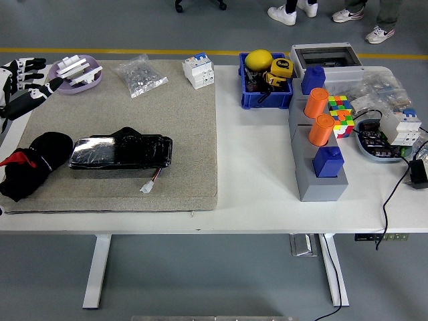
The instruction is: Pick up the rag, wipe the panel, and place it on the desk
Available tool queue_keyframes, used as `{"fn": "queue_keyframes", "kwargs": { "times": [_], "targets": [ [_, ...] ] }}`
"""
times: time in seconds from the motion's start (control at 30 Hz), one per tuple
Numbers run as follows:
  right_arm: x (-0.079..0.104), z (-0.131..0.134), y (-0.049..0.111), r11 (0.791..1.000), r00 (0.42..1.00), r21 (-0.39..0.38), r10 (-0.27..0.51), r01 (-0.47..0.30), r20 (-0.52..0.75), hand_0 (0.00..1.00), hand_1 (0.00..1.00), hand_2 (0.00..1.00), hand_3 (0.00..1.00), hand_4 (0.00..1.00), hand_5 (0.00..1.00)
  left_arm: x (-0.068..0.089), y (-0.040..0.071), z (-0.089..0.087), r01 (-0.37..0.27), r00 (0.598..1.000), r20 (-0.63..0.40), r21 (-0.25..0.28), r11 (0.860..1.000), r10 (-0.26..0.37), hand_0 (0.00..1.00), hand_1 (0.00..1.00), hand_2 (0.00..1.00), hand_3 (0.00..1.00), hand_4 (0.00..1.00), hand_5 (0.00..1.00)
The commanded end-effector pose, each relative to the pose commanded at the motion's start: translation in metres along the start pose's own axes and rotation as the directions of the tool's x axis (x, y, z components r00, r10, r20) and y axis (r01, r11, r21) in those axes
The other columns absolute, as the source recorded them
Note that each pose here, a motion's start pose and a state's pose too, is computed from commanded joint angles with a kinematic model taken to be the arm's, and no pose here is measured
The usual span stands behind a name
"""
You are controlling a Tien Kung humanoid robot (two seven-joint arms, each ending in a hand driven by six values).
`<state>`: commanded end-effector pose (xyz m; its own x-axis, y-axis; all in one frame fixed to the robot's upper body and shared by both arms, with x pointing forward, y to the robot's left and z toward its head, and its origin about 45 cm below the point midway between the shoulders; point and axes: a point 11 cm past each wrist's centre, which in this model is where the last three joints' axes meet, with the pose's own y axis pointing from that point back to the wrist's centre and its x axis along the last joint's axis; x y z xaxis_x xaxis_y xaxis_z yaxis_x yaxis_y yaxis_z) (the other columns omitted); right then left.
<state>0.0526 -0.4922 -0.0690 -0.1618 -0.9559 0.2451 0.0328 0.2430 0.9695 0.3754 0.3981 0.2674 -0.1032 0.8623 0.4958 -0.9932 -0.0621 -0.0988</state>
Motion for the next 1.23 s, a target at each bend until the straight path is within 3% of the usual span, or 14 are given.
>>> {"fn": "queue_keyframes", "kwargs": {
  "times": [0.17,0.47,0.67,0.8,0.83,1.0,1.03,1.13,1.23],
  "targets": [
    [-0.002,0.001,-0.001,1.0,1.0,0.0,-0.003,0.003,0.002,0.764,0.696,0.711,0.684,0.998,0.524,-0.004,0.001,0.01,0.004,0.997,-0.076,-0.025,1.0,-0.006,0.59,0.713,0.774,0.773,0.998,0.589],
    [-0.003,0.0,-0.001,1.0,1.0,0.002,-0.007,0.007,0.01,0.764,0.696,0.711,0.684,0.998,0.525,-0.006,0.003,0.05,0.051,0.987,-0.147,-0.111,0.993,-0.067,0.588,0.708,0.758,0.76,0.998,0.612],
    [-0.004,0.0,-0.001,1.0,1.0,0.003,-0.008,0.008,0.013,0.766,0.696,0.711,0.684,0.998,0.525,-0.004,0.002,0.047,0.068,0.942,-0.321,-0.089,0.994,-0.093,0.561,0.678,0.726,0.731,0.998,0.582],
    [-0.004,0.001,-0.001,1.0,1.0,0.002,-0.008,0.008,0.017,0.766,0.696,0.711,0.684,0.998,0.525,-0.015,0.004,0.035,0.125,0.865,-0.483,-0.06,0.99,-0.138,0.561,0.678,0.726,0.731,0.998,0.582],
    [-0.004,0.001,-0.001,1.0,1.0,0.001,-0.008,0.008,0.018,0.767,0.696,0.711,0.684,0.998,0.524,-0.017,0.005,0.033,0.132,0.842,-0.52,-0.057,0.99,-0.142,0.575,0.677,0.716,0.688,0.984,0.49],
    [-0.005,0.001,-0.002,1.0,1.0,0.002,-0.009,0.009,0.021,0.767,0.696,0.711,0.684,0.998,0.524,-0.026,0.007,0.024,0.153,0.699,-0.7,-0.052,0.987,-0.145,0.575,0.677,0.716,0.688,0.984,0.49],
    [-0.006,0.001,-0.002,1.0,1.0,0.002,-0.01,0.01,0.022,0.766,0.697,0.711,0.683,0.998,0.526,-0.028,0.008,0.023,0.152,0.664,-0.734,-0.05,0.987,-0.14,0.576,0.665,0.696,0.634,0.961,0.439],
    [-0.007,0.0,-0.002,1.0,1.0,0.004,-0.013,0.013,0.022,0.766,0.697,0.711,0.683,0.998,0.526,-0.032,0.009,0.019,0.155,0.564,-0.816,-0.045,0.987,-0.126,0.576,0.665,0.696,0.634,0.961,0.439],
    [-0.008,0.0,-0.002,1.0,1.0,0.005,-0.015,0.015,0.024,0.766,0.697,0.711,0.683,0.998,0.526,-0.037,0.009,0.017,0.165,0.497,-0.86,-0.039,0.986,-0.117,0.576,0.665,0.696,0.634,0.961,0.439]
  ]
}}
